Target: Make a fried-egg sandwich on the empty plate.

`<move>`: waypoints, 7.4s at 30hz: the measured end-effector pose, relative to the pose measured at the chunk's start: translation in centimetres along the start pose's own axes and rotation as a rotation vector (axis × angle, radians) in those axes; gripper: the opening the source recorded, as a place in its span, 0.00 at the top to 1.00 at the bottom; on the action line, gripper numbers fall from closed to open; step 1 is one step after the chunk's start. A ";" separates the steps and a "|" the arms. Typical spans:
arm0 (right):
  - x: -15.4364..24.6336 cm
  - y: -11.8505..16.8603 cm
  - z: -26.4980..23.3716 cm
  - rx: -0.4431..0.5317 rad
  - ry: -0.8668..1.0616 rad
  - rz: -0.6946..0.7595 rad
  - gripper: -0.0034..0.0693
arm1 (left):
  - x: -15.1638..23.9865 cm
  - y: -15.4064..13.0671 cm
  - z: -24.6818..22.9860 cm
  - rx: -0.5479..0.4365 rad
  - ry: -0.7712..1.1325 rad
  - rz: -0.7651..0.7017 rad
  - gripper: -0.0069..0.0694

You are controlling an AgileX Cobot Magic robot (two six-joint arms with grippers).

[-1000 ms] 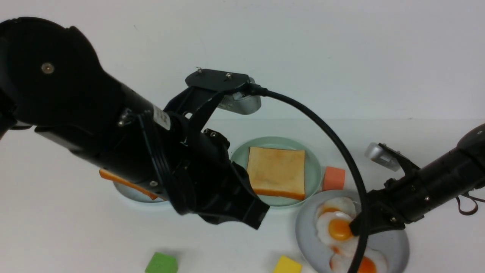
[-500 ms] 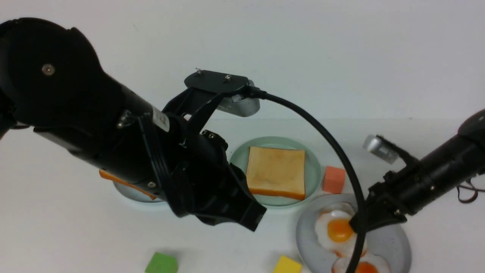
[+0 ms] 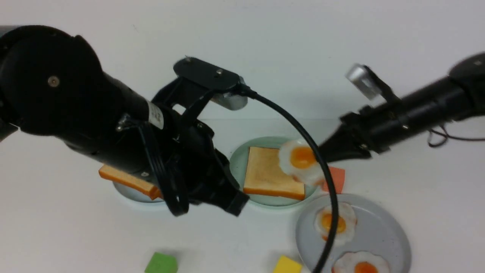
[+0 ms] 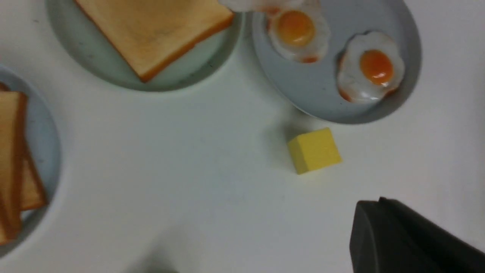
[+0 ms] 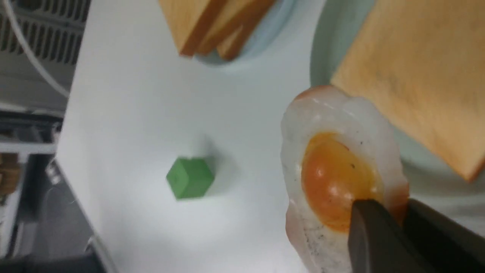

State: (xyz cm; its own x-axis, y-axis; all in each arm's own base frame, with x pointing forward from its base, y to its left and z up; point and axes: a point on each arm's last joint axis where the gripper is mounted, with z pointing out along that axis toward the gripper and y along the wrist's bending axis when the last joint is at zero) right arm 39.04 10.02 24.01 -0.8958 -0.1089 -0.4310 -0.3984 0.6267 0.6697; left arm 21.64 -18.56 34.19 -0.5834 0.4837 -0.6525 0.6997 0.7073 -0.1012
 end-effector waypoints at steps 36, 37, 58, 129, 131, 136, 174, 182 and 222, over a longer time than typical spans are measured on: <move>-3.1 -4.3 5.9 0.110 -0.038 0.034 0.26 | -0.1 1.0 0.1 -0.112 -0.011 -0.096 0.93; -3.6 -3.0 4.8 0.115 -0.057 0.008 0.23 | -0.1 1.1 0.2 -0.110 -0.013 -0.101 0.93; 6.6 20.3 -14.3 0.317 -0.278 -0.630 0.96 | 2.5 14.0 0.1 -0.126 -0.023 -0.799 0.93; 11.4 23.7 -6.9 0.108 0.118 -0.765 0.85 | 5.4 29.8 5.7 -0.215 0.029 -0.862 0.66; 11.5 23.7 -6.9 0.108 0.122 -0.764 0.85 | 5.3 29.7 5.5 -0.210 0.027 -0.862 0.66; 11.6 23.6 -6.9 0.112 0.137 -0.763 0.84 | 4.3 28.8 5.3 -0.092 -0.033 -0.871 0.68; 10.3 19.7 -8.9 0.602 0.062 -0.396 0.78 | -0.8 14.7 20.3 0.176 -0.218 -1.127 0.68; 10.3 19.7 -8.9 0.602 0.060 -0.397 0.76 | 1.0 15.0 22.4 0.149 -0.166 -1.168 0.68; 10.7 21.3 -12.4 0.593 -0.135 -0.425 0.70 | -1.0 17.3 7.8 -0.009 -0.134 -0.710 0.26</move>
State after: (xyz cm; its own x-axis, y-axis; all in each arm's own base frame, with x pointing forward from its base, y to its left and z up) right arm 18.51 12.67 41.15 -0.6404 -0.3634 -0.6766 -0.4978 0.8673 0.0054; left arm 37.49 -10.80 27.24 -0.8399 -0.1613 -0.5183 0.1669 0.8319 -0.5293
